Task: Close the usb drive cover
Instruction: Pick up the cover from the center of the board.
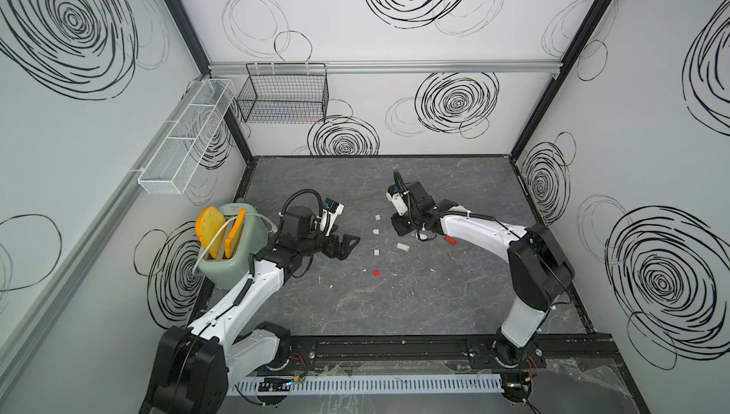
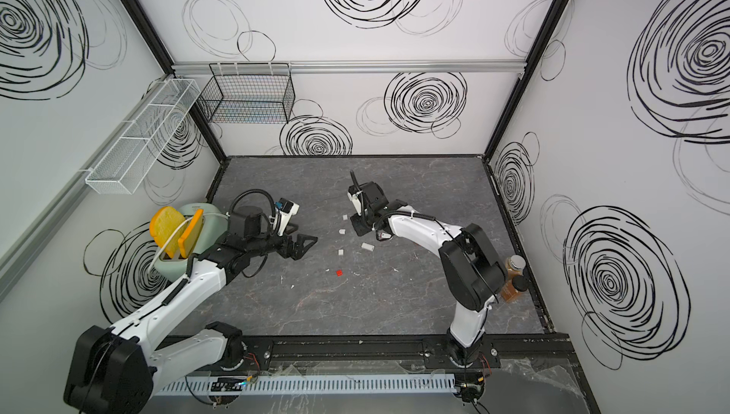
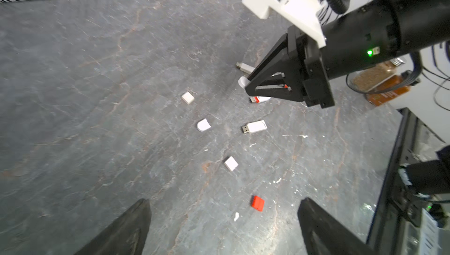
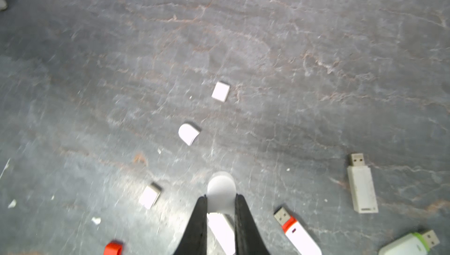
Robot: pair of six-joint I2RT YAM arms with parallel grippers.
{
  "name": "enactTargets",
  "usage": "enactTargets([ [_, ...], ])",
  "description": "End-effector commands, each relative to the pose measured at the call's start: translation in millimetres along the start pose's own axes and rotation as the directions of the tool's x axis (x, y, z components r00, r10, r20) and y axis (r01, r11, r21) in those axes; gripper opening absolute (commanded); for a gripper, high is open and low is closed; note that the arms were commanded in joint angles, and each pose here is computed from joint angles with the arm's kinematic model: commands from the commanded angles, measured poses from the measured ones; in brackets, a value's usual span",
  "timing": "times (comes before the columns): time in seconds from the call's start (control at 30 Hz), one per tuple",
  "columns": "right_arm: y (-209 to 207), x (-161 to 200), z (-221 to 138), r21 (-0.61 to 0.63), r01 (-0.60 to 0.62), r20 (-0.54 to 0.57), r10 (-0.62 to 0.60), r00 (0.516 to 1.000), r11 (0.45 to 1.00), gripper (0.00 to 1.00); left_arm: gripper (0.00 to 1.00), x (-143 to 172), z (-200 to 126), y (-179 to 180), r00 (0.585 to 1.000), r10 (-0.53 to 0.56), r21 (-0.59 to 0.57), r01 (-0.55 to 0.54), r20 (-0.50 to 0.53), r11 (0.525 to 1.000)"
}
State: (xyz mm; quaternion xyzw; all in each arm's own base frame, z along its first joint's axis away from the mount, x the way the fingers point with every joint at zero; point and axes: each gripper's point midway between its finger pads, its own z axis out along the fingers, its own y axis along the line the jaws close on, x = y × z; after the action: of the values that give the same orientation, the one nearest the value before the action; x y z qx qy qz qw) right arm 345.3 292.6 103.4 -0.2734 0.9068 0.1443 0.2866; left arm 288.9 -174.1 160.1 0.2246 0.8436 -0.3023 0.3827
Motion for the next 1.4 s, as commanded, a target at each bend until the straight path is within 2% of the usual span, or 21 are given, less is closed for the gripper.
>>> enactTargets([
  [0.0, 25, -15, -16, -0.09, 0.107, 0.151, -0.092, 0.984, 0.99, 0.18, 1.0, -6, 5, -27, 0.998, -0.057, 0.173, 0.061, -0.028, 0.983],
  [0.23, 48, 10, -31, -0.168, 0.241, 0.267, -0.192, 0.945, 0.956, 0.19, 0.94, -6, 17, -39, 0.983, -0.159, 0.303, 0.181, -0.097, 0.936],
  [0.43, 72, 20, -44, -0.187, 0.388, 0.376, -0.299, 0.877, 0.902, 0.19, 0.81, 0, 28, -43, 0.957, -0.242, 0.358, 0.285, -0.16, 0.889],
  [0.57, 84, 22, -51, -0.183, 0.443, 0.426, -0.336, 0.84, 0.878, 0.18, 0.75, 2, 34, -48, 0.948, -0.254, 0.382, 0.312, -0.194, 0.87],
  [0.93, 105, 25, -47, -0.195, 0.498, 0.436, -0.38, 0.816, 0.845, 0.18, 0.65, 5, 40, -57, 0.938, -0.259, 0.418, 0.336, -0.232, 0.844],
  [1.37, 123, 25, -41, -0.207, 0.528, 0.44, -0.404, 0.802, 0.823, 0.18, 0.47, 6, 44, -59, 0.937, -0.256, 0.407, 0.336, -0.24, 0.849],
])
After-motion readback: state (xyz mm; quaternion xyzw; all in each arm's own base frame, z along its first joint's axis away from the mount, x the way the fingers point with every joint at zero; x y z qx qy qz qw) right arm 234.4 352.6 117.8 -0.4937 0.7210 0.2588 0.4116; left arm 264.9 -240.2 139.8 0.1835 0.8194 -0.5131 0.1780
